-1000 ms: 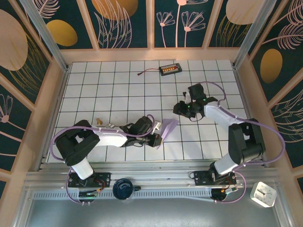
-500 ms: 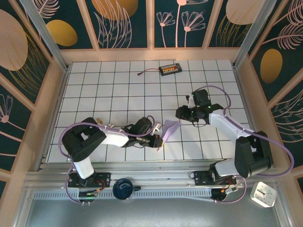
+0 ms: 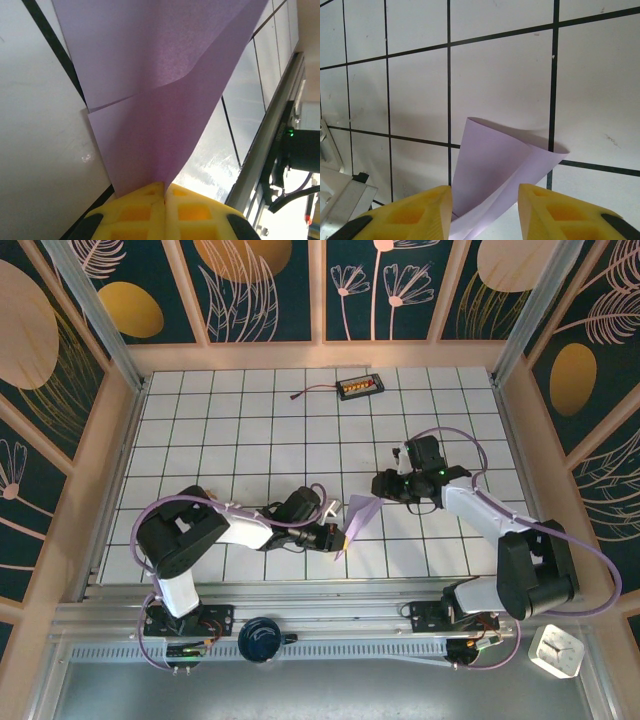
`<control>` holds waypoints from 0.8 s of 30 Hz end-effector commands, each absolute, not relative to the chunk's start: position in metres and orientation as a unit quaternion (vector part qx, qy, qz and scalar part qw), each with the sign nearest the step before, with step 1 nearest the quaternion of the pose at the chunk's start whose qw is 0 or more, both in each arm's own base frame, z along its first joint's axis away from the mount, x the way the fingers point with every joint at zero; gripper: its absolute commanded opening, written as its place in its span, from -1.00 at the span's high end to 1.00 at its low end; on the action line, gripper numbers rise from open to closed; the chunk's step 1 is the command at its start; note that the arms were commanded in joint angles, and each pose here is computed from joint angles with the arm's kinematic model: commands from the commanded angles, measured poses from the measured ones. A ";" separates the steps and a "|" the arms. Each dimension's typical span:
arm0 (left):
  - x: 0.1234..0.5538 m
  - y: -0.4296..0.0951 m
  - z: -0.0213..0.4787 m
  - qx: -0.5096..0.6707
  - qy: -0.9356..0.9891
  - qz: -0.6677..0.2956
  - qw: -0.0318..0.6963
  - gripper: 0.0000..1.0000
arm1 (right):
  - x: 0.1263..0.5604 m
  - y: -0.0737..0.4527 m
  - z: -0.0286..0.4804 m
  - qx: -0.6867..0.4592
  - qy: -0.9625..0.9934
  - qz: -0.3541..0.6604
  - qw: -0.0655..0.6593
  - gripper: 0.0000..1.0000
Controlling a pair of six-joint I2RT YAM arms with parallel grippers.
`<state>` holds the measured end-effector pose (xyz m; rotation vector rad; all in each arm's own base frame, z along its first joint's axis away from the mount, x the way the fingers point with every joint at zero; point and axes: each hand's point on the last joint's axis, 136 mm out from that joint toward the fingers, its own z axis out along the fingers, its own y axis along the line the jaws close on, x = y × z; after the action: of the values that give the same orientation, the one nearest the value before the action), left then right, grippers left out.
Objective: Fold a paper plane with a square sheet of paper (pick it up from the middle)
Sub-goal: Fold the wing for the fifth time at the center of the table.
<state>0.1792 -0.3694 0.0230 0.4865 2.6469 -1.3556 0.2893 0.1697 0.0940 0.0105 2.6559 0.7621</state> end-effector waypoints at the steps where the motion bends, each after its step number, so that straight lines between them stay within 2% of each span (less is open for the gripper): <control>1: 0.175 -0.371 0.019 0.148 0.871 -0.466 0.042 1.00 | 0.285 0.173 0.102 -0.021 0.938 0.279 0.205 0.21; 15: 0.170 -0.370 0.014 0.116 0.865 -0.488 0.017 1.00 | 0.265 0.193 0.101 -0.063 0.926 0.309 0.206 0.38; 24: 0.168 -0.367 0.008 0.096 0.867 -0.490 0.001 1.00 | 0.236 0.219 0.091 -0.110 0.909 0.351 0.194 0.67</control>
<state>0.1767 -0.3719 0.0205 0.3283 2.6648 -1.5269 0.2449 0.2047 0.0880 -0.2304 2.5944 0.9179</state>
